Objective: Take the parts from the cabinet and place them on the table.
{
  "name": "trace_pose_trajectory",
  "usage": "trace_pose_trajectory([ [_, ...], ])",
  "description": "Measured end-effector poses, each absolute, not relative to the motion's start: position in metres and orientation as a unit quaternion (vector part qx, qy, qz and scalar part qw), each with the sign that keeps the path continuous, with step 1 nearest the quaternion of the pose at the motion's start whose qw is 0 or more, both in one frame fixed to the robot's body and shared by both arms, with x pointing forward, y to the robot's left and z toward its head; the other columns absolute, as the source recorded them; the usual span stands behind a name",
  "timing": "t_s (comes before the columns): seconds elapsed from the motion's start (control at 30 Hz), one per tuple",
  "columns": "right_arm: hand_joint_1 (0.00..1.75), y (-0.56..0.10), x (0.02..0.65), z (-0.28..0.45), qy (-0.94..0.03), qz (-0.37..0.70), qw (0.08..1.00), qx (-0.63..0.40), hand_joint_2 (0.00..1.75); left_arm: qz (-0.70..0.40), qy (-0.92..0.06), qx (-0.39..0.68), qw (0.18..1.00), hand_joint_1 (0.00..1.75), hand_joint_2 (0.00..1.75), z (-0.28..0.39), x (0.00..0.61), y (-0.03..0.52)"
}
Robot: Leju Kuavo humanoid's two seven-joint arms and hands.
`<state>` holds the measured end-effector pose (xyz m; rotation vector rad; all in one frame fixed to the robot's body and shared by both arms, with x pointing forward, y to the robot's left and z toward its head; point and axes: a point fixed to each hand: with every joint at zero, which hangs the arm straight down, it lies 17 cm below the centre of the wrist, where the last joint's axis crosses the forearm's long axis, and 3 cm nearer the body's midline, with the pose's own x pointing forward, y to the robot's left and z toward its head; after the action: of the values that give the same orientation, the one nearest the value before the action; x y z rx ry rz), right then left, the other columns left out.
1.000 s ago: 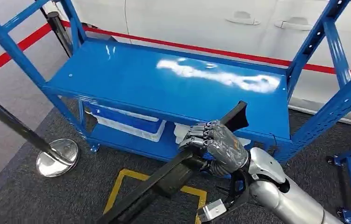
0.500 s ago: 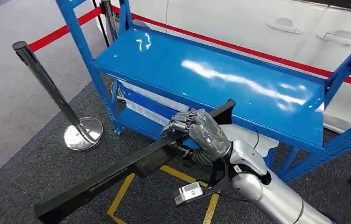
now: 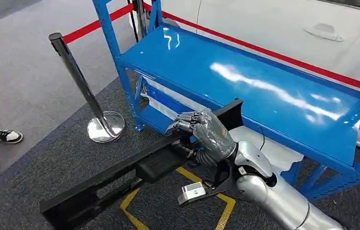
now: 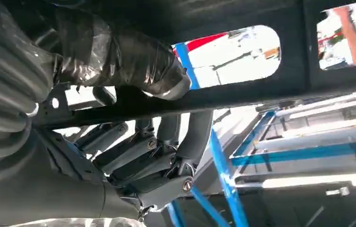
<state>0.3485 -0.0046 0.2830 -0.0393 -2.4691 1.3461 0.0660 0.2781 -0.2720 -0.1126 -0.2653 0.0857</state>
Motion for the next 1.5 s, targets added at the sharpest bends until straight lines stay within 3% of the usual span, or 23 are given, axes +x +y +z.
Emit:
trace_pose_trajectory([
  [0.67, 1.75, -0.022, 0.357, 0.266, -0.858, 0.480, 0.180, -0.030, 1.75, 0.044, -0.127, -0.053, 0.990, 0.00, 1.75, -0.273, 0.064, 0.279],
  [0.97, 1.75, -0.134, 0.367, 0.247, -0.853, 0.469, 0.206, -0.102, 1.75, 0.057, -0.134, -0.059, 0.988, 0.00, 1.75, -0.273, 0.064, 0.247],
  [1.5, 1.75, -0.176, 0.380, 0.263, -0.848, 0.461, 0.217, -0.148, 1.75, 0.092, -0.160, -0.079, 0.980, 0.00, 1.75, -0.267, 0.079, 0.241],
])
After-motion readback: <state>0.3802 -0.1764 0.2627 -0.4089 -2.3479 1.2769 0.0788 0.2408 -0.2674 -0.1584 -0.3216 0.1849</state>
